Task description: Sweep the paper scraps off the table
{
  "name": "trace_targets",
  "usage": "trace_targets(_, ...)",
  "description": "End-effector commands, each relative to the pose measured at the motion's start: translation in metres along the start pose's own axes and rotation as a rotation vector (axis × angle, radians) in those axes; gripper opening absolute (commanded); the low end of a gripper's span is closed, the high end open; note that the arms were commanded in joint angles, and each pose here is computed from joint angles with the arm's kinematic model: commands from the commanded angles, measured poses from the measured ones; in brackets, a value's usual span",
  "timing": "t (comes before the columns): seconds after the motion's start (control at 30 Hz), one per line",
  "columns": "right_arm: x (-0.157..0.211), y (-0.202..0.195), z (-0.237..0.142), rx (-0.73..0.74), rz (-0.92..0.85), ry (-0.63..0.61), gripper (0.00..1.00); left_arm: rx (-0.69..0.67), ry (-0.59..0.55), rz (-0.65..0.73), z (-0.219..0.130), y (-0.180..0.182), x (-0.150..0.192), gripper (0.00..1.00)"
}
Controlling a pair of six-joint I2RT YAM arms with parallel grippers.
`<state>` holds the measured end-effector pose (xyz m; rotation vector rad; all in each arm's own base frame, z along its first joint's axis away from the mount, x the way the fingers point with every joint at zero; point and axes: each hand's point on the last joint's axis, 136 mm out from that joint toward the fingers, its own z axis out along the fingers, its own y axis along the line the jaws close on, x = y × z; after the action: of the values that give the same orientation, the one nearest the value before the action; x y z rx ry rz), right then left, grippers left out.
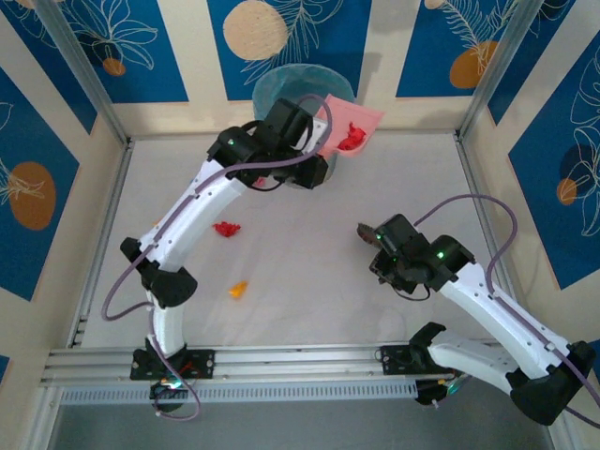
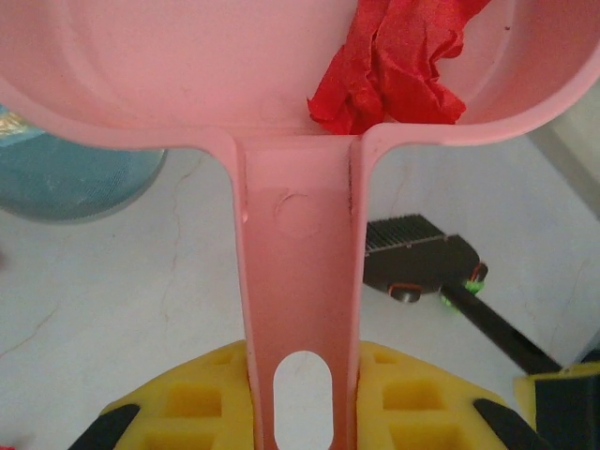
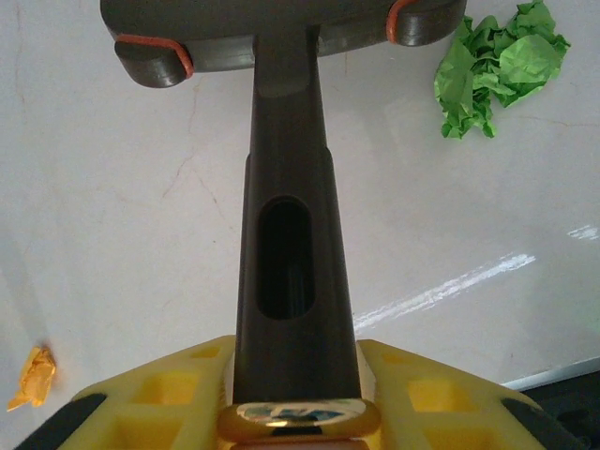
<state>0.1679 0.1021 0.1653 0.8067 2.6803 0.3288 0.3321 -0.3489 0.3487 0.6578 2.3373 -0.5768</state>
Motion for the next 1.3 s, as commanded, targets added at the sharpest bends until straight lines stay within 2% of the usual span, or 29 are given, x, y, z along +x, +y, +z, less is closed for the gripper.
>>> trace_targets(0.0,-0.003,-0.002,-0.007,-0.012,0.021,-0.027,0.00,0.072,-0.028,-0.102,0.004,0.001,-0.017,0.00)
trace_targets(0.27,-0.003,0.004,-0.009,-0.036,-0.007,-0.024,0.00,0.178,-0.084,-0.319,0.022,0.025,-0.052,0.00)
trace_targets(0.43,-0.006,0.002,-0.011,-0.038,-0.024,-0.043,0.00,0.312,-0.110,-0.462,0.031,0.033,-0.075,0.00)
trace_targets(0.63,-0.001,-0.010,-0.006,-0.050,0.024,-0.049,0.00,0.422,-0.139,-0.552,0.031,0.036,-0.098,0.00)
trace_targets(0.93,0.003,-0.022,-0.007,-0.058,0.062,-0.048,0.00,0.525,-0.146,-0.620,0.028,0.032,-0.112,0.00)
trace_targets(1.27,0.004,-0.023,-0.012,-0.081,0.064,-0.052,0.00,0.692,-0.189,-0.739,0.011,0.033,-0.138,0.00)
